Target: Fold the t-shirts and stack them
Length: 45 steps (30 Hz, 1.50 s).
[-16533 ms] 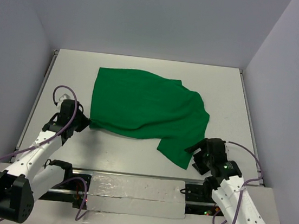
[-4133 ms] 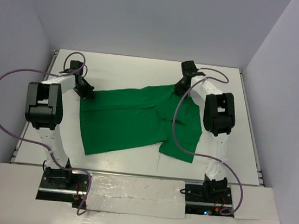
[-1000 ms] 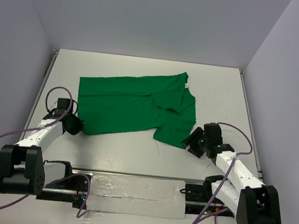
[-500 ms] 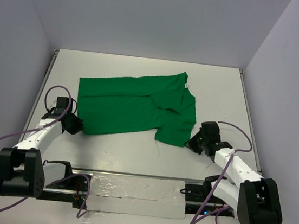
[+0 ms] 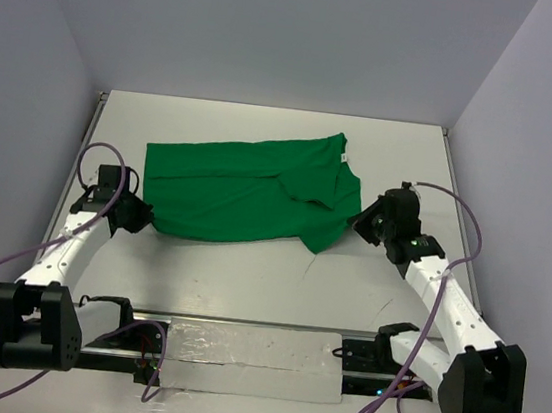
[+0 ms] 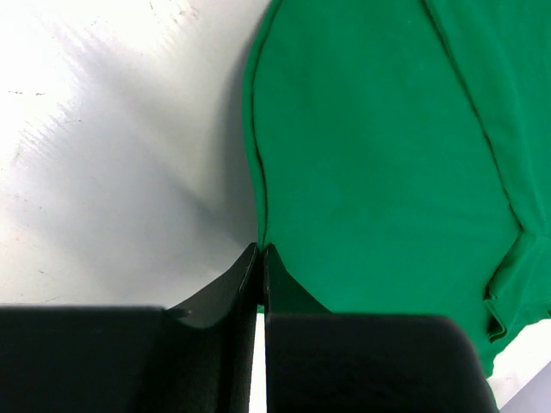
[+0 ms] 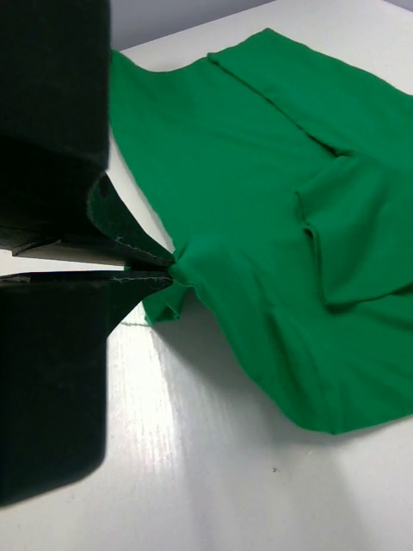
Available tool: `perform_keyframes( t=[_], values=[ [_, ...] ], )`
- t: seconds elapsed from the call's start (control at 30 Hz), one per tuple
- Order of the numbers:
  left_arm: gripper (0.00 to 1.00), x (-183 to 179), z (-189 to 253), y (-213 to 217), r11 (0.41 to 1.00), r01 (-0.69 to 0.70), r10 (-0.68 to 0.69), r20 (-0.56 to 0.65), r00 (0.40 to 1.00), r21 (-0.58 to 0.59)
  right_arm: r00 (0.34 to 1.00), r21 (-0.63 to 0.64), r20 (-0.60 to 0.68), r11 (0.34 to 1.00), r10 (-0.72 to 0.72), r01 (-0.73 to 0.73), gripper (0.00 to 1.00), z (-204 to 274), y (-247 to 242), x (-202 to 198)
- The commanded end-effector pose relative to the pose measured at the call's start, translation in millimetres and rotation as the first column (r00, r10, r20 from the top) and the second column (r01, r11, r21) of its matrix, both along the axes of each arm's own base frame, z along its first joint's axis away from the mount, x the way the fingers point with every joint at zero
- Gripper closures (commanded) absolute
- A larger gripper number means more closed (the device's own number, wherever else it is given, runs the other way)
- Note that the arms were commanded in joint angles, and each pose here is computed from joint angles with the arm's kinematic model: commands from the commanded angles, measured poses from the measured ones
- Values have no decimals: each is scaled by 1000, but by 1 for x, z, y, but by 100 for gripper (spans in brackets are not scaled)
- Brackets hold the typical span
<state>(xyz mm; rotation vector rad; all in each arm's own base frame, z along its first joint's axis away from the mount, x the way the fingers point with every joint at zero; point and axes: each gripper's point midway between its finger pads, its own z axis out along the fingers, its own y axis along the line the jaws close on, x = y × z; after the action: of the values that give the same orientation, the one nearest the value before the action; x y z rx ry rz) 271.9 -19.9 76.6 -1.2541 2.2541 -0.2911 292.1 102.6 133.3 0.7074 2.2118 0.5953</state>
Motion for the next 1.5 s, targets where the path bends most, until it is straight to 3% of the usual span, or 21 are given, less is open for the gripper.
perform_keyframes(
  t=[0.0,0.3,0.37,0.4,0.43,0.47,0.5,0.57,0.7,0.8,0.93,1.23,1.27,1.33,1.47],
  values=[
    [90,8,8,-1,1000,22,-22,4,1000,8,999,-17,44,1000,-1,2,91,18,2,19],
    [88,-23,-21,3,1000,-13,15,-96,995,16,1000,-7,29,1000,9,-9,91,9,4,16],
    [70,-29,-30,4,999,-33,35,-132,991,17,1000,-2,22,1000,10,-9,91,6,4,14],
    [56,-32,-34,4,999,-39,41,-146,988,17,1000,-1,14,1000,9,-9,91,2,4,12],
    [30,-35,-39,3,999,-43,44,-160,986,9,1000,2,11,1000,11,-11,91,1,5,11],
    [20,-37,-42,1,999,-39,39,-166,985,2,1000,2,9,1000,12,-12,91,0,5,10],
    [13,-38,-45,0,999,-35,34,-171,985,-4,1000,2,7,1000,13,-13,91,-1,5,9],
    [13,-41,-48,0,999,-36,35,-176,984,-4,1000,-1,6,1000,8,-8,91,-3,3,8],
    [24,-43,-50,2,999,-45,46,-167,985,6,1000,1,4,1000,12,-12,91,-3,4,8],
    [41,-40,-51,4,999,-49,51,-154,987,15,1000,6,4,1000,16,-16,91,-3,6,8],
    [55,-35,-60,3,999,-44,45,-162,986,10,1000,8,-3,1000,16,-16,91,-5,6,8],
    [58,-45,-76,3,998,-60,61,-204,977,10,1000,5,-5,1000,15,-15,91,-6,6,9],
    [63,-46,-76,3,998,-60,61,-206,977,10,1000,7,-4,1000,14,-14,91,-6,6,9],
    [87,-46,-73,4,998,-63,64,-200,978,12,1000,6,-4,1000,10,-10,91,-5,5,10],
    [90,-40,-58,3,998,-54,55,-160,986,9,1000,3,2,1000,10,-10,91,-2,5,11]
  ],
)
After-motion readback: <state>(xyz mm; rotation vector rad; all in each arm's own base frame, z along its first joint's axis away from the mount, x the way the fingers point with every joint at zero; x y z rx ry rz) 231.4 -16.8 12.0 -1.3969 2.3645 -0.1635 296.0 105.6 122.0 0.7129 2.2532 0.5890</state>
